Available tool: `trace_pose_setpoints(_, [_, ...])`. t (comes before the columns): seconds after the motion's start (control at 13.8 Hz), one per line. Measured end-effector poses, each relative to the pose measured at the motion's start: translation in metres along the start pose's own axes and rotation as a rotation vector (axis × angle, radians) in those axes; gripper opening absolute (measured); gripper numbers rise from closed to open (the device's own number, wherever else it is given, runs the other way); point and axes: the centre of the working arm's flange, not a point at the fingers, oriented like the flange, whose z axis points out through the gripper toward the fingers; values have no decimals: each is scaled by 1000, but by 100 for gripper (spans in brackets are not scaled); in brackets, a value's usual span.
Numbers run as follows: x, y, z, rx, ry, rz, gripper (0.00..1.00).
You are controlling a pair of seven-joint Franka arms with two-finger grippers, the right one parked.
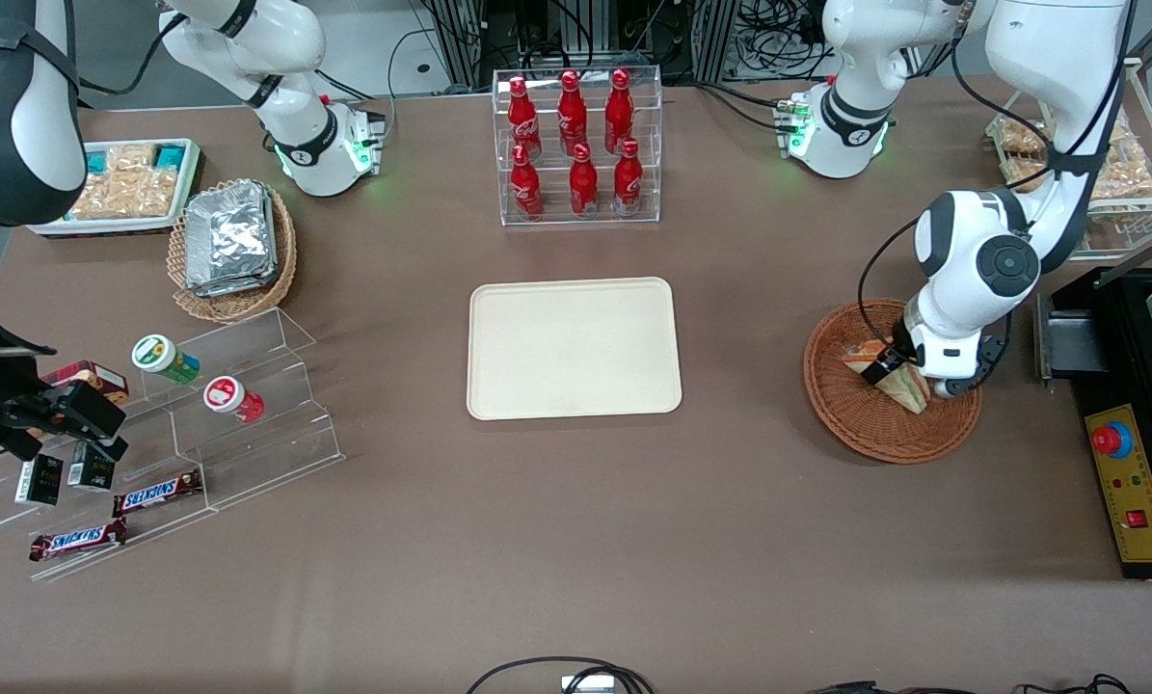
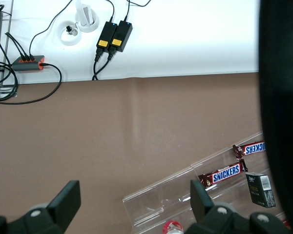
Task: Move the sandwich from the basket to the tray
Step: 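Lower the left gripper and close it on the sandwich's upright edge, then lift the sandwich and carry it toward the cream tray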
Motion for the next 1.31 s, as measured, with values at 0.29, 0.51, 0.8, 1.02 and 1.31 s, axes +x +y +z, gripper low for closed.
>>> trace_pose_setpoints(0.29, [1,-1,0,0,0,-7,71])
trace_pose_setpoints(0.51, [4,-3,0,-1,1,-14,41])
trace_pose_setpoints(0.8, [9,-3,-19,22,-8,-18,29])
trace_pose_setpoints(1.02, [16,8,-82,66,-17,-5,19])
trace_pose_setpoints(1.31, [-11,71,-167,66,10,106,19])
